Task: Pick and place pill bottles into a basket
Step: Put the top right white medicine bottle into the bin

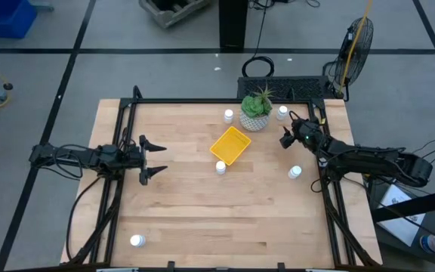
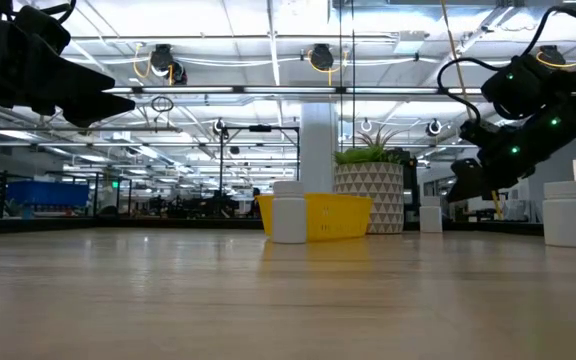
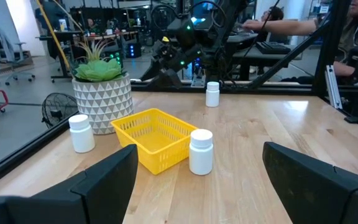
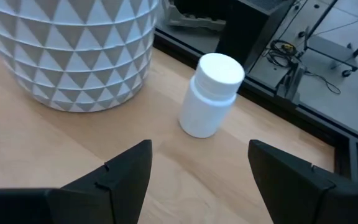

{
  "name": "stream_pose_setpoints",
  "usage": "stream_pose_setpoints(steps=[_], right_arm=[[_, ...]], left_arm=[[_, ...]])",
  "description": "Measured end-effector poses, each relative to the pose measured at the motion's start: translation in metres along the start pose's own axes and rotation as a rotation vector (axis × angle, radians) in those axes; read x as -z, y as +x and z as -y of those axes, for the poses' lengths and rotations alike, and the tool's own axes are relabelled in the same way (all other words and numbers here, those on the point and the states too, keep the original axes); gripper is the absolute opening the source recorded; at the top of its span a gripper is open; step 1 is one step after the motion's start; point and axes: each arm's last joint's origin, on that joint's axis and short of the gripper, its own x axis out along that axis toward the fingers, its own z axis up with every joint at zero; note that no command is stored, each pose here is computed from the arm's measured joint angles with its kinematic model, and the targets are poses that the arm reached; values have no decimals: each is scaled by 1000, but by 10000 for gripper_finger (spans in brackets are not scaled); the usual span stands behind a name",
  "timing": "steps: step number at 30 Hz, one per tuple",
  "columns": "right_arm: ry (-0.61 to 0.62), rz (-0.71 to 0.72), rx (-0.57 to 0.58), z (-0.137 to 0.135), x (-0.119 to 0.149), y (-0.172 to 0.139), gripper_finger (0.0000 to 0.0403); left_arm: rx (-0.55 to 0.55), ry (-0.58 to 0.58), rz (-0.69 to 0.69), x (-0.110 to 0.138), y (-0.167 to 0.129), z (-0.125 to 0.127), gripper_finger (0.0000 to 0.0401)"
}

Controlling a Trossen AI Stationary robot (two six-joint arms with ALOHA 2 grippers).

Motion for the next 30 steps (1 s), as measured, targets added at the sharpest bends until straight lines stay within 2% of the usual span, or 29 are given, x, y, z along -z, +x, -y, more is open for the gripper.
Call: stream_pose_setpoints(steps=[10,17,23,30], right_arm=[[34,2,51,7,-2,6,258],[39,-54,-5,1,-15,15,258],[-27,-148,-22,0,-42,19,258],[-69,-212,-30,22,-69,22,258]], left_arm=[[0,0,0,0,0,0,351],[0,0,0,0,0,0,351],[0,0,0,0,0,0,351],[0,0,1,0,0,0,351]])
